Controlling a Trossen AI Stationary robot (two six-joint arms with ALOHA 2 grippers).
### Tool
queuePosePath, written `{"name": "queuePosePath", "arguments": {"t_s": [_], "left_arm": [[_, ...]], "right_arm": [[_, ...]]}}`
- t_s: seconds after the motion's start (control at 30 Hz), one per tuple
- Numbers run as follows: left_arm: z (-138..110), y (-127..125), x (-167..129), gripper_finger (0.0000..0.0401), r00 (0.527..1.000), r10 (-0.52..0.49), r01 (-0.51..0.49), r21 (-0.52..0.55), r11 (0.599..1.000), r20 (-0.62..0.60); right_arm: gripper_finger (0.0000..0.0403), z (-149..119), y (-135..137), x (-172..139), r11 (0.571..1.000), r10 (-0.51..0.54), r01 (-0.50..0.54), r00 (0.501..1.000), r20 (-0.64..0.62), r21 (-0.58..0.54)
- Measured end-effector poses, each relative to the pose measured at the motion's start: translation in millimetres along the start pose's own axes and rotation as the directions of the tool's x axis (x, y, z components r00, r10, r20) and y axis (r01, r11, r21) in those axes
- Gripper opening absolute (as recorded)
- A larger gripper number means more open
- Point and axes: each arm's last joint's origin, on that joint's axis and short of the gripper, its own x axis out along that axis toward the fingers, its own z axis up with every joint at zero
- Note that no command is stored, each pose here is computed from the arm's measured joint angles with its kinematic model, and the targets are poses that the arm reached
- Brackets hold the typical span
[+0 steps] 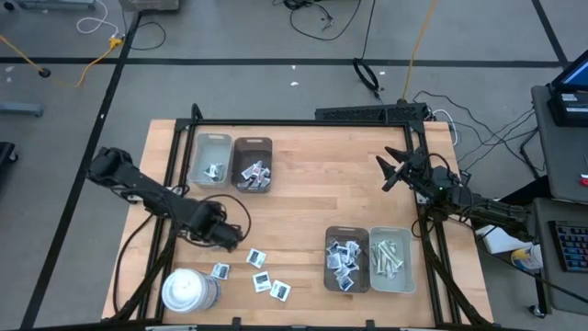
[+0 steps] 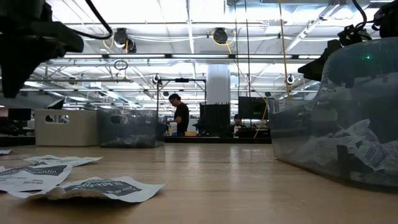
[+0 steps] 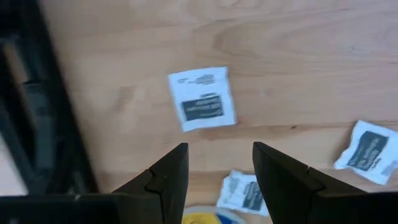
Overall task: Pick & Place First Aid Supplies
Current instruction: Put the white towelette pack into the top gray bin
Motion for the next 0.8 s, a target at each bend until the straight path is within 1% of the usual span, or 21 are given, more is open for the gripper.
{"name": "queuePosePath", "arguments": {"t_s": [0.17, 0.27, 0.5, 0.63, 0.8], "left_arm": [[2, -3, 20, 0.0184, 0.999, -0.042, 0.042, 0.005, 0.999, -0.032], [4, -2, 33, 0.0184, 0.997, -0.037, 0.037, 0.000, 0.999, -0.066], [9, 4, 57, 0.0184, 0.997, -0.030, 0.030, -0.002, 1.000, -0.076], [10, 6, 74, 0.0184, 0.993, -0.064, 0.065, 0.001, 0.998, -0.103], [12, 8, 81, 0.0184, 0.991, -0.076, 0.077, 0.002, 0.997, -0.111]], "right_arm": [[0.0220, 0, 0, 0, 1.000, 0.000, 0.000, 1.000, 0.000, 0.000], [0.0221, 0, 0, 0, 1.000, 0.000, 0.000, 1.000, 0.000, 0.000], [0.0219, 0, 0, 0, 1.000, 0.000, 0.000, 1.000, 0.000, 0.000], [0.0221, 0, 0, 0, 1.000, 0.000, 0.000, 1.000, 0.000, 0.000], [0.0221, 0, 0, 0, 1.000, 0.000, 0.000, 1.000, 0.000, 0.000]]}}
